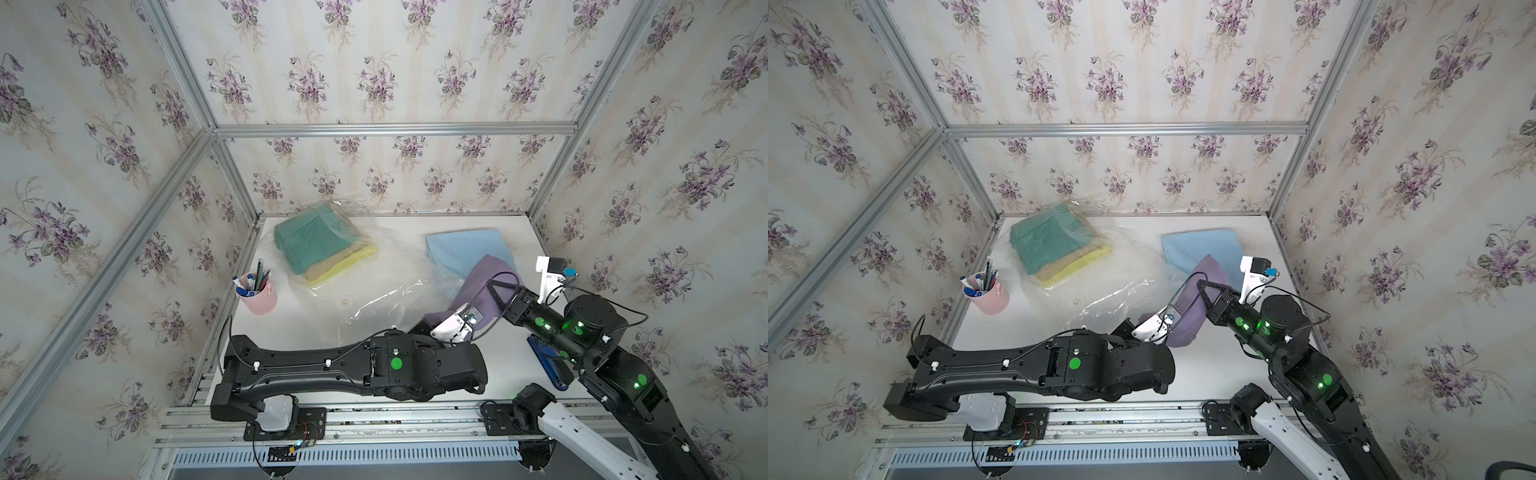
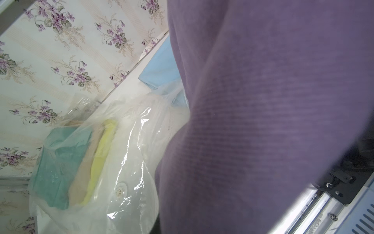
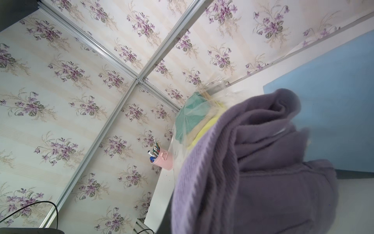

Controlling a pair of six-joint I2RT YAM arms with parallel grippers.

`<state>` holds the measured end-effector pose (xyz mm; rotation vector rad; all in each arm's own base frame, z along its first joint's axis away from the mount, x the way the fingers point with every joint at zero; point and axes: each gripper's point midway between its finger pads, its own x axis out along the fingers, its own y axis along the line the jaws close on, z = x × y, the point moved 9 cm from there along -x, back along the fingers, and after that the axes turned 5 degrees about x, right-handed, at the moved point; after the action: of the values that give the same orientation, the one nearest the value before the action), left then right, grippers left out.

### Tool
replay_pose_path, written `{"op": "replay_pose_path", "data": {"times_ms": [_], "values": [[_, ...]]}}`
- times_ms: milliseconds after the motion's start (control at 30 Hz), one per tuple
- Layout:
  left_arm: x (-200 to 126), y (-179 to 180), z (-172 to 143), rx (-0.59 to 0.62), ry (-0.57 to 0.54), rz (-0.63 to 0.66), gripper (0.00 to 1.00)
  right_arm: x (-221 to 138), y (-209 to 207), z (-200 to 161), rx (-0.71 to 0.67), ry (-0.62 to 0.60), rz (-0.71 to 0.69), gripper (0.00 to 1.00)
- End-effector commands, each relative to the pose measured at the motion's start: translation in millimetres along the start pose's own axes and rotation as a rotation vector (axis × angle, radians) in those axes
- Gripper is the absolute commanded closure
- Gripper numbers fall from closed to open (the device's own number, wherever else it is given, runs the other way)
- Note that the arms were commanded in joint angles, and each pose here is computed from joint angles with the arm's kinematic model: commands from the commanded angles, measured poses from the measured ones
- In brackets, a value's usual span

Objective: Take the trousers out of the vacuum bag
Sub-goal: Take out the trousers from the vacuum bag, then place the trousers at the center of the board.

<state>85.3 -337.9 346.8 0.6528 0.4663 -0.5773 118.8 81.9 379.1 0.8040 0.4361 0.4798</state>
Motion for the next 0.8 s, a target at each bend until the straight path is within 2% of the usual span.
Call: {"op": "replay_pose_path", "data": {"times_ms": [0, 267, 767], "values": [[-1.2, 3.7, 22.4, 0.039, -0.076, 0.023, 0.98, -4.5, 8.9, 13.2, -0.056, -0.08, 0.005, 1.0], [18.2, 22.2, 55.5, 0.065, -0.113, 0.032, 0.97, 2.5, 18.4, 33.6, -0.142, -0.183, -0.066, 1.0], [75.0, 79.7, 98.0, 0.045, -0.115, 0.083, 0.97, 54.8, 37.0, 66.7, -0.262, -0.297, -0.132, 1.0]]}}
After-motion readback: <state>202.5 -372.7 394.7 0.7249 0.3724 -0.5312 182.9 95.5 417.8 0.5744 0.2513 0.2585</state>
